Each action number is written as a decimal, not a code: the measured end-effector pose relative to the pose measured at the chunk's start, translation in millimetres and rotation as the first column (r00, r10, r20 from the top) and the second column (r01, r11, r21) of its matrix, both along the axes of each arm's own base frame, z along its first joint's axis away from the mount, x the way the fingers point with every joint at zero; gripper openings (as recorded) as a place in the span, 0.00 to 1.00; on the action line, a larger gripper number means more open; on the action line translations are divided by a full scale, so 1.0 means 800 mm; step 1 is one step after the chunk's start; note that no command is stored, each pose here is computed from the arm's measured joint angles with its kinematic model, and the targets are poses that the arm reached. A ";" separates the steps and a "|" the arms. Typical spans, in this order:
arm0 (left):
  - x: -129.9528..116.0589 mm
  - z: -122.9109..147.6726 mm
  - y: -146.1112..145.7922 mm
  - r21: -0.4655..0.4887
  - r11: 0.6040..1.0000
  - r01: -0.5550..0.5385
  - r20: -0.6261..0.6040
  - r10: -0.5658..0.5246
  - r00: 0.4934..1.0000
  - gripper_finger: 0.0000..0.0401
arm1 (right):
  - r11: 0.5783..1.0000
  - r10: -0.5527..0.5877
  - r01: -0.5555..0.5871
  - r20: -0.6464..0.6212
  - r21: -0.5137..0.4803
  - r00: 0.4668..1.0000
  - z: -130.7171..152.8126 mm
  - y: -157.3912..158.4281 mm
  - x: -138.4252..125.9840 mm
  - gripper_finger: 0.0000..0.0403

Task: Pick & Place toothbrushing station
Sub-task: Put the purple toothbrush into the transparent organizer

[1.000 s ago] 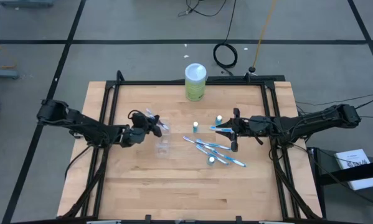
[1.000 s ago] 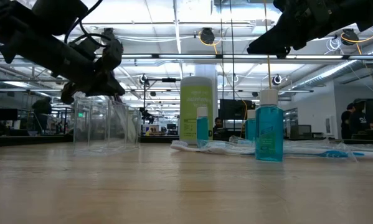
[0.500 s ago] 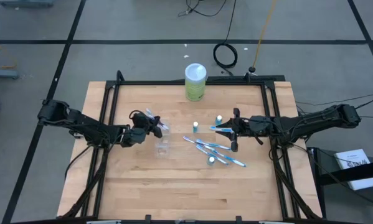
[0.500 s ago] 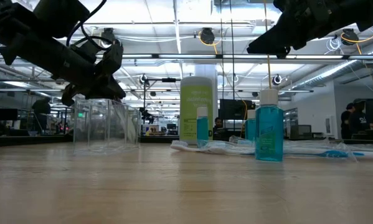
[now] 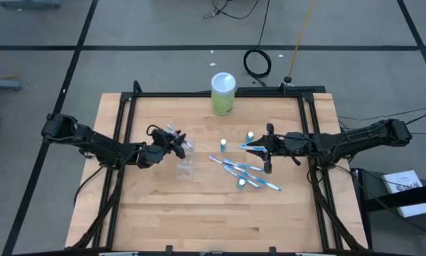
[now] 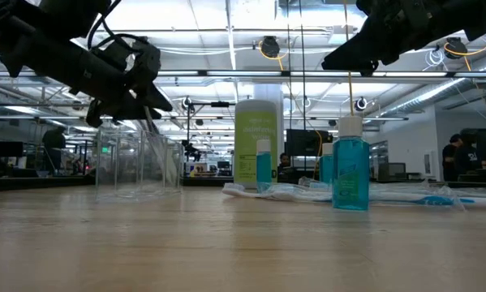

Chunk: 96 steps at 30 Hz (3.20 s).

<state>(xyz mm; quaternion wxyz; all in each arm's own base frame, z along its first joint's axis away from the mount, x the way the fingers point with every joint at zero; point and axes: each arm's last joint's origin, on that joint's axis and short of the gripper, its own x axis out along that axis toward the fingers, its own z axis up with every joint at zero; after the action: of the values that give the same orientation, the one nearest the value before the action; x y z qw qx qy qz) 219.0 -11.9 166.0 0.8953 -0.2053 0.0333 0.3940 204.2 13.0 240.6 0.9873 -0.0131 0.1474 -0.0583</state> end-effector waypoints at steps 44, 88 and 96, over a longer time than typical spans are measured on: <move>-0.041 0.084 -0.007 0.202 0.976 0.085 0.129 -0.113 0.985 0.74 | 0.997 0.075 -0.083 -0.404 -0.002 0.912 -0.128 0.007 0.201 0.45; -0.041 0.075 -0.007 0.168 0.981 0.094 0.091 -0.110 0.990 0.73 | 0.999 0.002 -0.023 -0.577 -0.029 0.817 -0.145 -0.003 0.187 0.01; -0.041 0.072 -0.007 0.154 0.984 0.094 0.085 -0.108 0.991 0.73 | 0.995 0.033 -0.071 -0.447 -0.070 0.894 -0.082 0.002 0.180 0.00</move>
<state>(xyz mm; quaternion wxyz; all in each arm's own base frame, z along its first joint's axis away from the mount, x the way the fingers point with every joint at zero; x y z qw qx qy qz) 186.2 -17.3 224.0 0.9276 -0.1536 -0.0276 0.3395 348.2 14.2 174.9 0.9272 -0.0715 0.3662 -0.0335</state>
